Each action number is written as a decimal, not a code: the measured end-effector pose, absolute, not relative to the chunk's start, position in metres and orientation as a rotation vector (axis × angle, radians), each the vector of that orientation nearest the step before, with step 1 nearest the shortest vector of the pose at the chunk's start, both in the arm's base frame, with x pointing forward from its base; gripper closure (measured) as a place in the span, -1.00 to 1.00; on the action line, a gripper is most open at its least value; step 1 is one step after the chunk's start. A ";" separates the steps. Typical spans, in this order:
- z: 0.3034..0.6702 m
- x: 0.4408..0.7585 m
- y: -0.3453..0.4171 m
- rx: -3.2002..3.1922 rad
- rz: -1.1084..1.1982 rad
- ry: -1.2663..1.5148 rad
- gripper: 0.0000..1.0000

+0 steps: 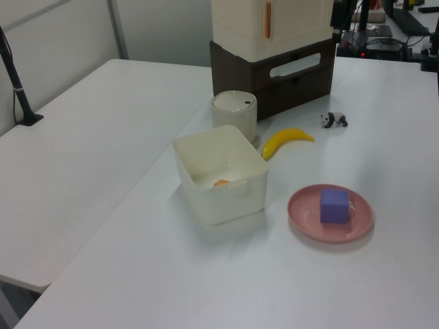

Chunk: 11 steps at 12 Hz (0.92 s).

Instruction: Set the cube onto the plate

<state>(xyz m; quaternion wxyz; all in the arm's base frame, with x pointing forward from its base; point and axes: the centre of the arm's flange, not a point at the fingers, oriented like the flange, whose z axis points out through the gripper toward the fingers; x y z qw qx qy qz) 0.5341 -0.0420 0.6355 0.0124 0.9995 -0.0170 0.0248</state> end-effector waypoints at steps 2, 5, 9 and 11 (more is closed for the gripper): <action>0.635 0.534 -0.042 3.115 0.077 -0.016 -1.00; 0.635 0.534 -0.042 3.115 0.077 -0.012 -1.00; 0.634 0.536 -0.028 3.118 0.074 -0.035 -1.00; 0.628 0.539 -0.015 3.121 0.059 -0.060 -1.00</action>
